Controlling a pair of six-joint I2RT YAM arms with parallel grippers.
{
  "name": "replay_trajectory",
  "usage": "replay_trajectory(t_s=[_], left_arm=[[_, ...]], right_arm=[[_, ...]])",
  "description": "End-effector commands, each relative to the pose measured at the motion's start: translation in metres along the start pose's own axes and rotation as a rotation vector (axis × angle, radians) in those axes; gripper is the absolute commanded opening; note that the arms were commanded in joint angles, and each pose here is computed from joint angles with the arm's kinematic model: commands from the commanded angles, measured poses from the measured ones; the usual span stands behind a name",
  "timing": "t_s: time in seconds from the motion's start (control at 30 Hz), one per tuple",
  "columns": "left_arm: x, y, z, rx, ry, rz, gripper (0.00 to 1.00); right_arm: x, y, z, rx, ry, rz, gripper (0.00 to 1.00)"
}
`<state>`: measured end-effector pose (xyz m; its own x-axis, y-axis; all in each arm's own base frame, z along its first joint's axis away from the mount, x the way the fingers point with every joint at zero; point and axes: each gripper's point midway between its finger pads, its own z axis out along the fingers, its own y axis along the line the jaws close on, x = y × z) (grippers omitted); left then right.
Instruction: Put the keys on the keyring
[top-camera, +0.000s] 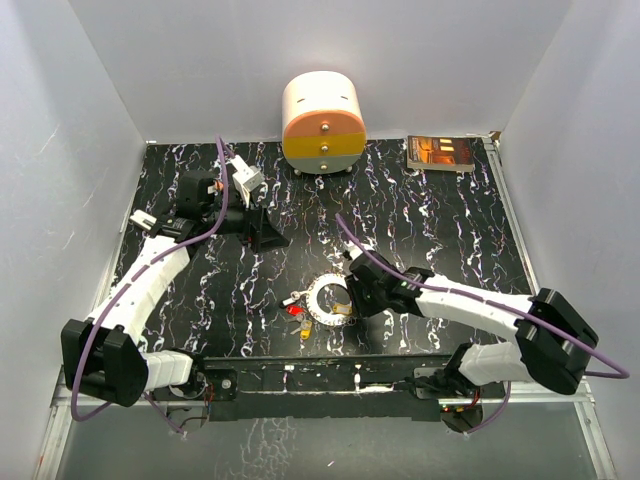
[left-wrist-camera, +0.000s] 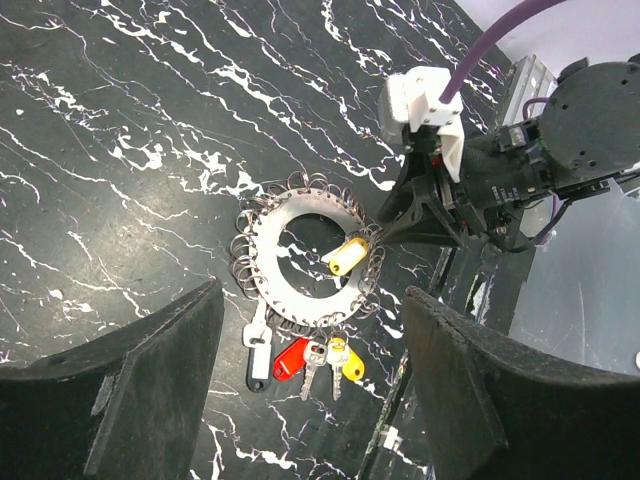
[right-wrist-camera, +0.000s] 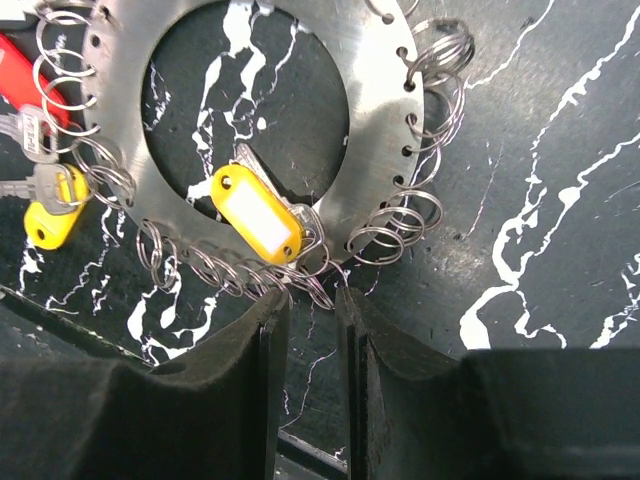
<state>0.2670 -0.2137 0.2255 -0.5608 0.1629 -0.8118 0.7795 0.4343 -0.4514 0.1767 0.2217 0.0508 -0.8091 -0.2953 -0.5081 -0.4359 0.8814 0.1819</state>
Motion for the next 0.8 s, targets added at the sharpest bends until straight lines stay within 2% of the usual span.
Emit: replay_trajectory(t_s=[0.0,0.23,0.33,0.4,0.57,0.77], left_arm=[[-0.005,-0.007,-0.005,0.018,-0.02,0.03,0.7],[-0.004,-0.006,-0.005,0.019,-0.02,0.029,0.7],[-0.004,-0.006,-0.005,0.018,-0.021,0.031,0.7],[-0.004,-0.006,-0.006,0.019,-0.022,0.03,0.7],[-0.005,-0.007,-0.006,0.022,-0.025,0.031,0.7],[-0.006,-0.01,-0.007,0.032,-0.027,0.031,0.71]], right_arm=[[-0.004,0.006,0.01,-0.037,-0.022,0.008,0.31],[-0.007,0.001,0.013,-0.019,-0.029,0.017,0.3],[-0.009,0.0,0.014,-0.018,-0.034,0.016,0.15],[-0.01,-0.001,0.013,-0.016,-0.04,0.015,0.09],[-0.021,0.0,0.003,-0.025,-0.099,0.005,0.08],[-0.053,0.011,-0.031,-0.087,-0.252,-0.025,0.08]])
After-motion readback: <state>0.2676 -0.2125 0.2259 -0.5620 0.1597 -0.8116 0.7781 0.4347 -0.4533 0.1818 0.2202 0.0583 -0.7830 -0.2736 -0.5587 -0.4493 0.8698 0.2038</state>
